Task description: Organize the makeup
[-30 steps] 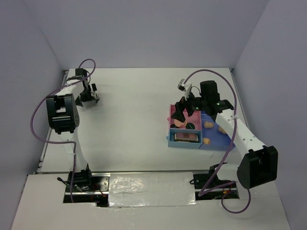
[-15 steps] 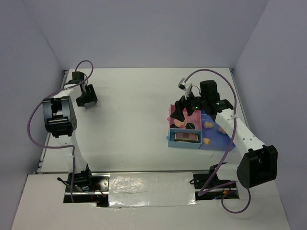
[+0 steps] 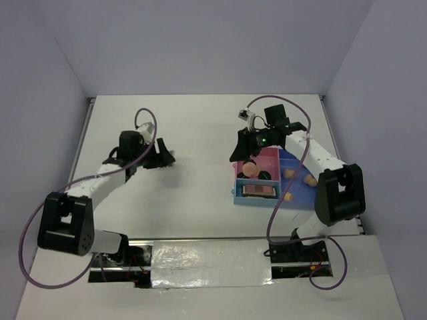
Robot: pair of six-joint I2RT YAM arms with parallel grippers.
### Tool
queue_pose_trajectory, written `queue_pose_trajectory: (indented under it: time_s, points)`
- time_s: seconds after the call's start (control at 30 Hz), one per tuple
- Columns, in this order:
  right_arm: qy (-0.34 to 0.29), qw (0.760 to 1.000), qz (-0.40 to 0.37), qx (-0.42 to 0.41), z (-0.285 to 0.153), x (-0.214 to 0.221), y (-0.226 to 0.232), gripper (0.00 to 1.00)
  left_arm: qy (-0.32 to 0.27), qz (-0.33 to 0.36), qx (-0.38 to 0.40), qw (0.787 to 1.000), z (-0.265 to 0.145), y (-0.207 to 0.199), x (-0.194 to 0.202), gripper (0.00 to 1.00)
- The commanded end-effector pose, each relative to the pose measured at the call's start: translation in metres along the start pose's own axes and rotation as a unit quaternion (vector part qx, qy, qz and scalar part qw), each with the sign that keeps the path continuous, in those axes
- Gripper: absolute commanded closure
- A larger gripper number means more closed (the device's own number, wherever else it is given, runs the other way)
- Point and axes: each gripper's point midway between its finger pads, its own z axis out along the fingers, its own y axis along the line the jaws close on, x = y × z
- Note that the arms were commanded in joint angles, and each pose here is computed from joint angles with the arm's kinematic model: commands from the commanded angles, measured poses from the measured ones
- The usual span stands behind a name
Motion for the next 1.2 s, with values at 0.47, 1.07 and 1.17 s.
queue_pose_trajectory:
  time_s: [0.47, 1.07, 1.17]
  points:
    - [0.089, 0.979, 0.143, -0.113, 0.039, -0.001, 0.084, 0.31, -0.118, 0.196, 0.236, 0.944, -0.034, -0.172, 0.061, 0.86]
    - [0.14, 0.978, 0.152, -0.031, 0.083, 0.019, 0.074, 0.35, -0.118, 0.23, 0.254, 0.932, -0.04, -0.213, 0.079, 0.85]
    - [0.145, 0.978, 0.151, -0.025, 0.085, 0.019, 0.072, 0.38, -0.123, 0.23, 0.251, 0.932, -0.042, -0.214, 0.077, 0.84]
